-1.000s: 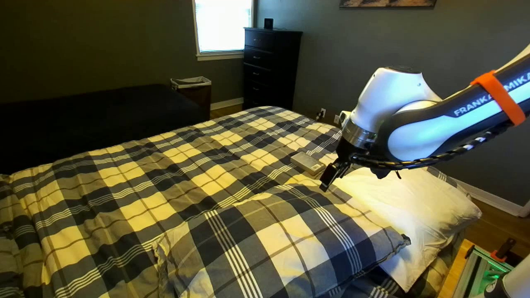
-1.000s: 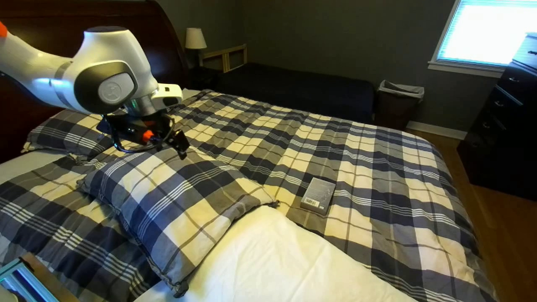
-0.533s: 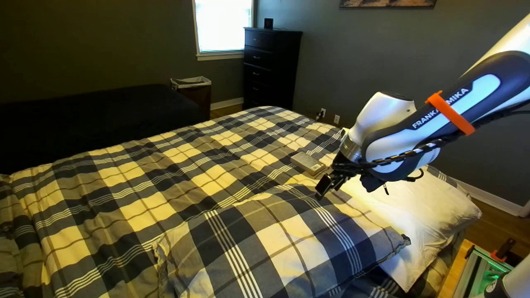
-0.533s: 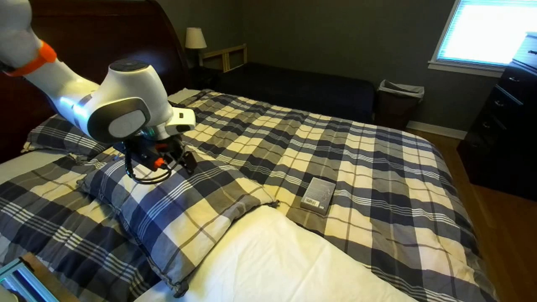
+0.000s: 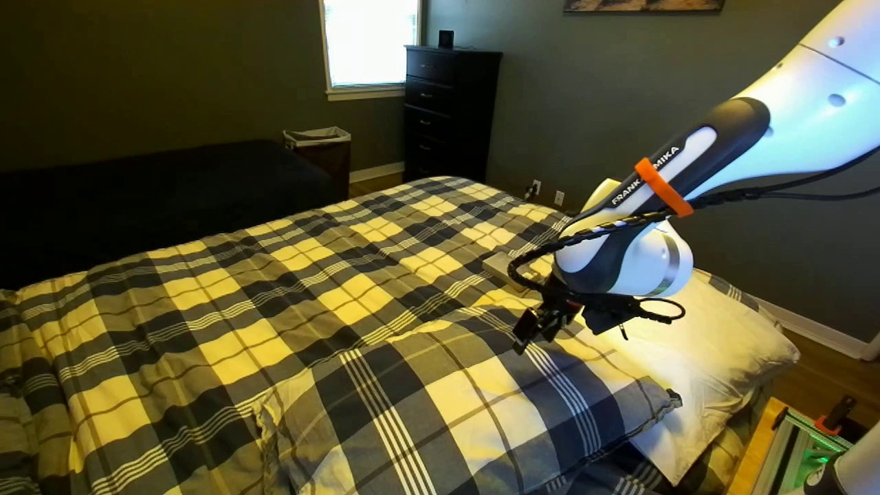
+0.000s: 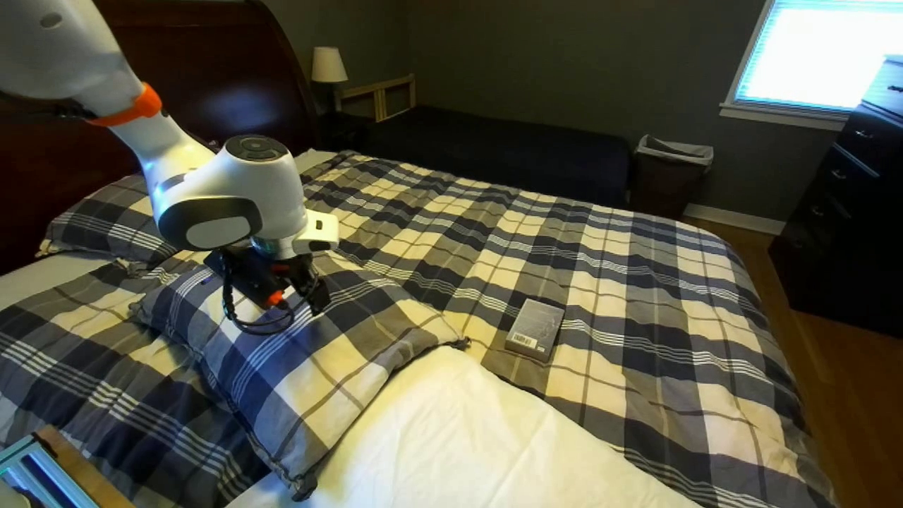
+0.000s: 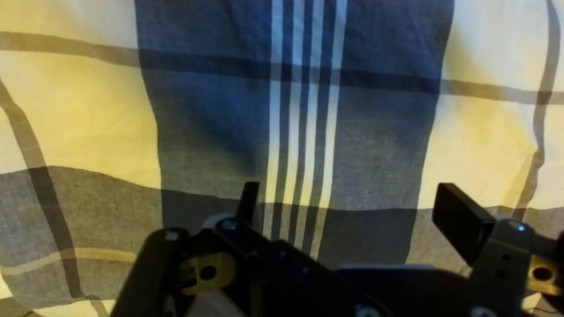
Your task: Put the checkered pillow on top of the white pillow
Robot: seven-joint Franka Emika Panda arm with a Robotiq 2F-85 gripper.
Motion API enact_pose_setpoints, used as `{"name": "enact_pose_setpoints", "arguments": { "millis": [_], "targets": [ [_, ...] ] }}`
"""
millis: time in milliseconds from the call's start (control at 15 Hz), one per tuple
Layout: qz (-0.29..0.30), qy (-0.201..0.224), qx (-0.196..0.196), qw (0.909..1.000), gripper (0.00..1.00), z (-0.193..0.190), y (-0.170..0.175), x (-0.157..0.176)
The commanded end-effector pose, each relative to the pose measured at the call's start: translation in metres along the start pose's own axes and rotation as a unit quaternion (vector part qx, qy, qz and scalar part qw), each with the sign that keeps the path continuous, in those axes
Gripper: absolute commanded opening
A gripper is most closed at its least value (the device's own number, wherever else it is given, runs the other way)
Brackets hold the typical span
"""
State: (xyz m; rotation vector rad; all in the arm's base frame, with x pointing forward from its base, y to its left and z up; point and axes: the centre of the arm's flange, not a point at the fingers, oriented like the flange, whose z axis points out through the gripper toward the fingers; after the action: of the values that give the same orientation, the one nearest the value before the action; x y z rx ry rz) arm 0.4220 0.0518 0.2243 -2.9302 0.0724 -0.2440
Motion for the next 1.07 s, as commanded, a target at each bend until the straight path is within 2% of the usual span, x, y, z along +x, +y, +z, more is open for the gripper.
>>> {"name": "enact_pose_setpoints", "arguments": {
  "millis": [0, 467, 533, 1000],
  "targets": [
    [0.003, -0.028, 0.014, 0.9995, 1.0, 0.036, 0.013, 0.01],
    [-0.003, -0.07, 0.017, 0.9974, 1.0, 0.078, 0.02, 0.018],
    [-0.003, -0.075, 0.017, 0.997, 0.78, 0.083, 0.021, 0.02],
    [-0.007, -0.091, 0.028, 0.9954, 0.28, 0.101, 0.022, 0.031]
  ]
}}
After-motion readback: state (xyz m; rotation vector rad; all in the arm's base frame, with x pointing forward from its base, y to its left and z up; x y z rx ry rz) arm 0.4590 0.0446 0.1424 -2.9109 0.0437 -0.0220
